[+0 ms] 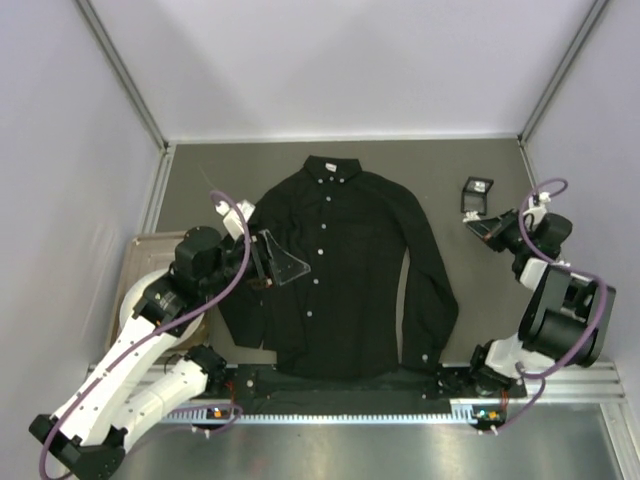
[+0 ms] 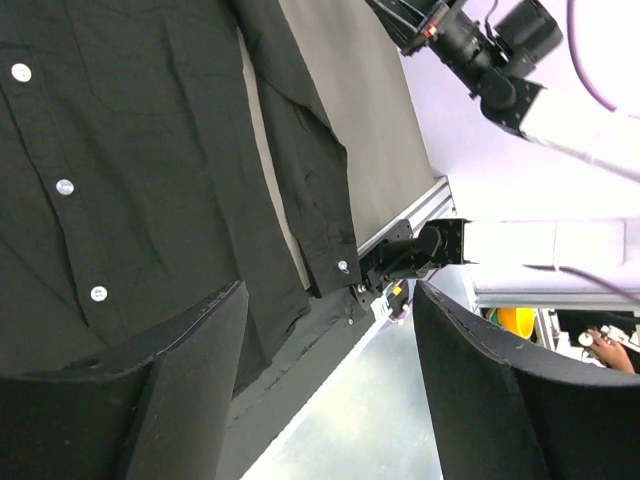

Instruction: Remove the brooch from the garment

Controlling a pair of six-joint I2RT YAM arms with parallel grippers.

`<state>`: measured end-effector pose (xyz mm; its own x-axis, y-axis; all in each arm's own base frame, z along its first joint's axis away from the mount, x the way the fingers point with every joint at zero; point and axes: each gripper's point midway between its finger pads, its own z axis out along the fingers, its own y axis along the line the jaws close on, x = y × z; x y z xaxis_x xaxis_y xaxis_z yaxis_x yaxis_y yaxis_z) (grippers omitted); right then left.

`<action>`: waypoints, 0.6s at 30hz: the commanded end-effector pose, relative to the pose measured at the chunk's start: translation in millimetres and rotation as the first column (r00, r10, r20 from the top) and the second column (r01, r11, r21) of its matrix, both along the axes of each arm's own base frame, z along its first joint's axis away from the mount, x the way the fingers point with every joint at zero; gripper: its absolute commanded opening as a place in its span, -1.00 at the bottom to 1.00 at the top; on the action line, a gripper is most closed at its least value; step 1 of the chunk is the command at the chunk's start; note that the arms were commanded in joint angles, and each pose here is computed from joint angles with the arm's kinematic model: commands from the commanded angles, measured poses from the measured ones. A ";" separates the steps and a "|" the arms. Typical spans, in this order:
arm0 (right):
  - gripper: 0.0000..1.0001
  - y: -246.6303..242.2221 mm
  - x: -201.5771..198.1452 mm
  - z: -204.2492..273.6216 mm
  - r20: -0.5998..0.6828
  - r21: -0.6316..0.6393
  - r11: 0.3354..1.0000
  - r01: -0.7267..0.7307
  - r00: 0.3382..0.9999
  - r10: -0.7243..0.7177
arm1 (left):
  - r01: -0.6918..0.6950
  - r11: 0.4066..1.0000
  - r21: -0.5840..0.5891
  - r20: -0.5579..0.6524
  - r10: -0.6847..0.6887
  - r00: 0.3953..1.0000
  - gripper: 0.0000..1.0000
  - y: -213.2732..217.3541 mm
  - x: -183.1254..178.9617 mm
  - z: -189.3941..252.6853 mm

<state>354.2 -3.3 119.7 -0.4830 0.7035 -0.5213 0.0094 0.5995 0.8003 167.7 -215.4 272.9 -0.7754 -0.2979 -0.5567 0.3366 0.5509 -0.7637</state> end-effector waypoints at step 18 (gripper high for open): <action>-1.00 -67.0 87.8 -32.3 0.044 0.085 0.992 -0.096 0.995 0.092 | 0.205 0.979 0.024 0.185 -0.206 0.961 0.41 -33.4 18.2 13.3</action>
